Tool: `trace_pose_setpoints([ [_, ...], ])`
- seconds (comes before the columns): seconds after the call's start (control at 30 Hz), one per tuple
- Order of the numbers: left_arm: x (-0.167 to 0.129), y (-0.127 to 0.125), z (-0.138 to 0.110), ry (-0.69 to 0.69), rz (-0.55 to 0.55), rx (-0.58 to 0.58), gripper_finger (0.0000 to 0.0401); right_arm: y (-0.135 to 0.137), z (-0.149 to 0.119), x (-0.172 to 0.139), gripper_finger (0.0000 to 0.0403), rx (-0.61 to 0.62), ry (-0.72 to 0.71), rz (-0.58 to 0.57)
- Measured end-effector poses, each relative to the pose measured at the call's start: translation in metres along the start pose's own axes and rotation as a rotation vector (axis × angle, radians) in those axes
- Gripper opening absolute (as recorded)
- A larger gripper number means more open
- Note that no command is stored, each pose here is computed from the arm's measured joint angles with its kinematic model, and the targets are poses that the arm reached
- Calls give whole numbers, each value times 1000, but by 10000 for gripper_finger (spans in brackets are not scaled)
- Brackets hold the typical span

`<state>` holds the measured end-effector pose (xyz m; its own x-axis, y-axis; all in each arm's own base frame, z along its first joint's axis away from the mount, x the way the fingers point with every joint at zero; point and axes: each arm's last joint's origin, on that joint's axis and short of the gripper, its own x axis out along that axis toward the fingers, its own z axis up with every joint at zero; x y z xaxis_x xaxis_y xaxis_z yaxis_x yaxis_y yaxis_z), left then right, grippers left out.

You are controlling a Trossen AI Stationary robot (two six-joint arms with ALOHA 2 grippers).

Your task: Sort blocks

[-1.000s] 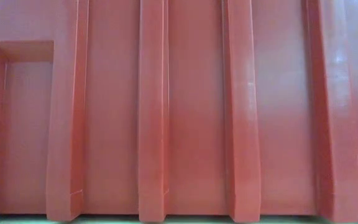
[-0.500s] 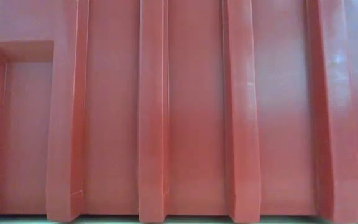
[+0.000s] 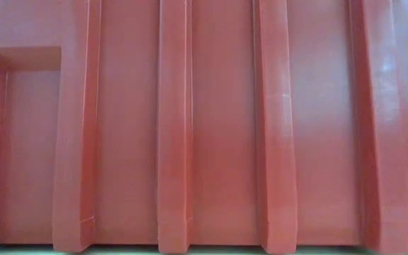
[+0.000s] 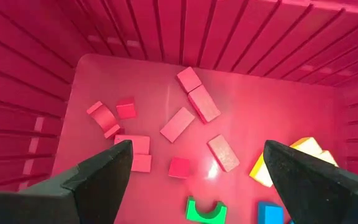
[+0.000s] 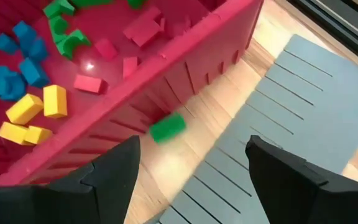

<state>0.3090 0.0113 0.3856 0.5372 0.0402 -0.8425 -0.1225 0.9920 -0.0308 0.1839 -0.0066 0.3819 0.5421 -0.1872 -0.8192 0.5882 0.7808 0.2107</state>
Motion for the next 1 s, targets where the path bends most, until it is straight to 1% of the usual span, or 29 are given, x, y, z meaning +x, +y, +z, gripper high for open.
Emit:
trace_pose_setpoints([
  [0.1, 0, 1, -2, 22, 49, 1, 347, 2, 2, 0, 264, 6, -23, 18],
  [0.3, 8, 8, -15, 133, 176, 15, 347, 9, 13, -1, 233, 5, -131, 96],
  [0.43, 25, 13, -29, 226, 215, 85, 347, 13, 19, -3, 216, -20, -195, 136],
  [0.6, 63, 25, -57, 372, 205, 234, 339, 16, 22, -4, 208, -28, -231, 159],
  [0.7, 90, 37, -76, 424, 181, 285, 331, 16, 23, -4, 210, -21, -238, 166],
  [0.8, 111, 51, -94, 436, 135, 272, 320, 18, 24, -5, 214, -12, -253, 185],
  [0.87, 120, 60, -102, 432, 130, 254, 315, 20, 25, -6, 216, -9, -265, 204],
  [1.0, 125, 77, -110, 427, 105, 187, 314, 24, 25, -7, 217, -5, -277, 227],
])
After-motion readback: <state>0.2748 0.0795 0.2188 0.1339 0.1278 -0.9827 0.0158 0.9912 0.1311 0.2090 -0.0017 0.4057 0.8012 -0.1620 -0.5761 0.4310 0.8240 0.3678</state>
